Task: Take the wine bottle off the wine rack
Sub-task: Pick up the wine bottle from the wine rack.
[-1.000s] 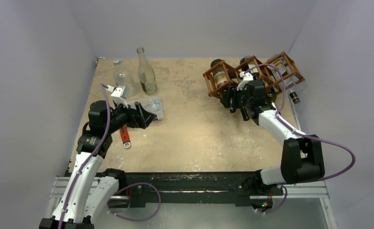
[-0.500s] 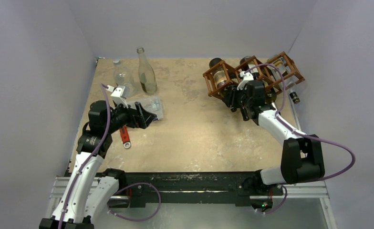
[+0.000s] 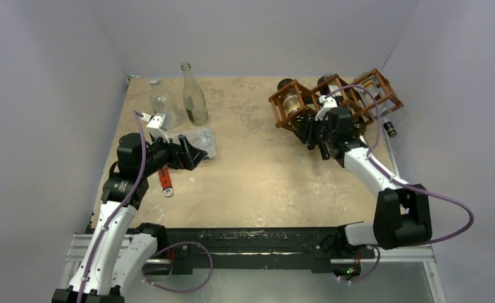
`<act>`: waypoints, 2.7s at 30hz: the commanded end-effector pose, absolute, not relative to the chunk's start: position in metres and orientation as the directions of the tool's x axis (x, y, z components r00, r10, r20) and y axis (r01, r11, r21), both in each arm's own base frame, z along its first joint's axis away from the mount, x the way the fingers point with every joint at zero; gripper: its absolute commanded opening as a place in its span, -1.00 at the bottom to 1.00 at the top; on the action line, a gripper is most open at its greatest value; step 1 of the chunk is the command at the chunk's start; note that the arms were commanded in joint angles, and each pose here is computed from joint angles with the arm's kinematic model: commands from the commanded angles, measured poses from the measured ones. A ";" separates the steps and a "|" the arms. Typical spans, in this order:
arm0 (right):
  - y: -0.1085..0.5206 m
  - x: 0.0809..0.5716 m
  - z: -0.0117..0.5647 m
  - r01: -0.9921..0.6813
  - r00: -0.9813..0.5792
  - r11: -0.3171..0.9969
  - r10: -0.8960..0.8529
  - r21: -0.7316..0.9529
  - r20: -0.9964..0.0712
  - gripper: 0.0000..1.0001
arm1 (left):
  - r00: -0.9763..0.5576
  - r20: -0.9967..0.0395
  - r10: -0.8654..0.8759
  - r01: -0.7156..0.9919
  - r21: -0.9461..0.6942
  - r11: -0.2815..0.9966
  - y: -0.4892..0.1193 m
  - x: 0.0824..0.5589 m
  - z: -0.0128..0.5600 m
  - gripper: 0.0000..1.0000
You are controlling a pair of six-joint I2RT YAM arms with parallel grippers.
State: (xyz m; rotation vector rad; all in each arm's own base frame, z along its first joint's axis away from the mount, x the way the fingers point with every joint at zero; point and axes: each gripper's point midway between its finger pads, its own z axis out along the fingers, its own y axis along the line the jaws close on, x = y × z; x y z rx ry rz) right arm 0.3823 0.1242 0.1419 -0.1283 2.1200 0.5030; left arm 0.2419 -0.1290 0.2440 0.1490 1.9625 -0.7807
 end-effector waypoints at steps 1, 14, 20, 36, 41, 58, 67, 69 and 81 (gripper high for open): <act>0.136 0.378 0.190 -0.398 -0.451 0.870 0.089 0.289 -0.888 -1.00 | -0.463 -0.863 -0.202 0.441 -0.422 0.792 -0.128 0.244 0.257 1.00; 0.129 0.344 0.205 -0.414 -0.436 0.859 0.104 0.301 -0.894 -1.00 | -0.462 -0.864 -0.198 0.439 -0.417 0.796 -0.127 0.245 0.256 1.00; 0.127 0.328 0.205 -0.416 -0.462 0.850 0.109 0.323 -0.880 -1.00 | -0.459 -0.866 -0.197 0.439 -0.414 0.797 -0.127 0.245 0.256 1.00; 0.113 0.297 0.209 -0.410 -0.485 0.842 0.123 0.350 -0.866 -1.00 | -0.455 -0.869 -0.194 0.439 -0.408 0.801 -0.126 0.245 0.256 1.00; 0.110 0.292 0.214 -0.401 -0.492 0.839 0.141 0.367 -0.859 -1.00 | -0.455 -0.870 -0.193 0.438 -0.407 0.802 -0.125 0.246 0.256 1.00; 0.106 0.267 0.231 -0.401 -0.503 0.837 0.137 0.371 -0.853 -1.00 | -0.452 -0.871 -0.192 0.438 -0.404 0.803 -0.125 0.245 0.256 1.00; 0.104 0.255 0.242 -0.388 -0.505 0.834 0.164 0.392 -0.848 -1.00 | -0.453 -0.871 -0.190 0.439 -0.404 0.803 -0.125 0.245 0.255 1.00; 0.104 0.252 0.244 -0.386 -0.509 0.834 0.164 0.394 -0.845 -1.00 | -0.453 -0.871 -0.190 0.439 -0.403 0.803 -0.125 0.245 0.255 1.00; 0.101 0.232 0.241 -0.365 -0.556 0.840 0.151 0.403 -0.818 -1.00 | -0.453 -0.871 -0.189 0.442 -0.403 0.802 -0.126 0.245 0.255 1.00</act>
